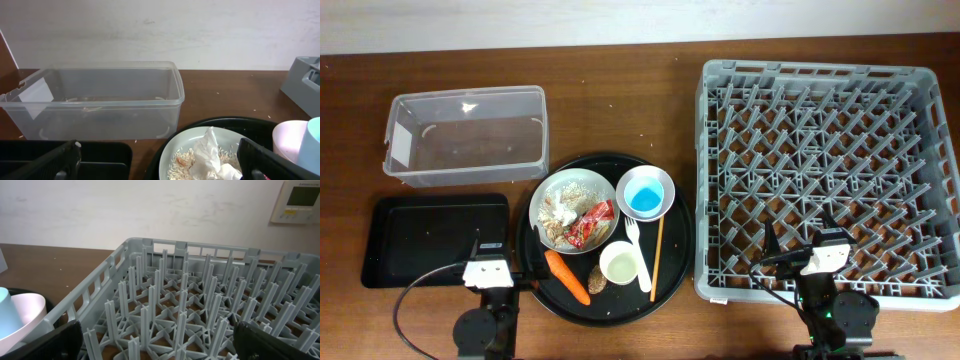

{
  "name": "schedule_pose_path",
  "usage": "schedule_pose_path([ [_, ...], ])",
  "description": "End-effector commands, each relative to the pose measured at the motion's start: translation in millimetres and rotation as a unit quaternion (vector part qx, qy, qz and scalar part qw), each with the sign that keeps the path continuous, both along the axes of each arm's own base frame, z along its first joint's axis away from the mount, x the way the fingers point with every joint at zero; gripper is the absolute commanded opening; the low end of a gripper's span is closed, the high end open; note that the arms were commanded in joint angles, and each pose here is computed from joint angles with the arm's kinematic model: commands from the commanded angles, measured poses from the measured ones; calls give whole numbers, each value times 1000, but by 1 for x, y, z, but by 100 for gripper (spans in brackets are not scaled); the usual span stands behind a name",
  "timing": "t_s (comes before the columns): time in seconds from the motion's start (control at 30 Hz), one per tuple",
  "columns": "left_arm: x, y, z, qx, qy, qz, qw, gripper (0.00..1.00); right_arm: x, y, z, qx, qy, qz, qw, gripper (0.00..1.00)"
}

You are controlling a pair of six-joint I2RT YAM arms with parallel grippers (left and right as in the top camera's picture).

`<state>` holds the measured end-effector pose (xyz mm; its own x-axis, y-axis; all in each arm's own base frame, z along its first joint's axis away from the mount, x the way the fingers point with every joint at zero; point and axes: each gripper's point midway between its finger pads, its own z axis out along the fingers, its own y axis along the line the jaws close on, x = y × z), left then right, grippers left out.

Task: Sort waste into correct bins and load items into the dishwasher rack

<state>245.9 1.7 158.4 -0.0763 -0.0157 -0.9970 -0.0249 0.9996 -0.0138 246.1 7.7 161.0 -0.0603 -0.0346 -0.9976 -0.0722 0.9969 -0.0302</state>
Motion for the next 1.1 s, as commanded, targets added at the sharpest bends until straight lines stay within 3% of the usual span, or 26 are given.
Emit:
schedule_pose_path([
  [0.0, 0, -1, -2, 9, 1, -4, 1000, 99, 0, 1, -2, -4, 1, 0, 1000, 98],
  [0.83, 0, -1, -2, 9, 1, -5, 1000, 99, 0, 2, 0, -3, -4, 3, 1000, 98],
  [0.97, 0, -2, -2, 7, 1, -6, 1000, 99, -2, 19, 7, -1, -18, 54, 998, 98],
  [1.07, 0, -5, -2, 4, 2, -16, 1000, 99, -2, 19, 7, 46, -12, 51, 998, 98],
])
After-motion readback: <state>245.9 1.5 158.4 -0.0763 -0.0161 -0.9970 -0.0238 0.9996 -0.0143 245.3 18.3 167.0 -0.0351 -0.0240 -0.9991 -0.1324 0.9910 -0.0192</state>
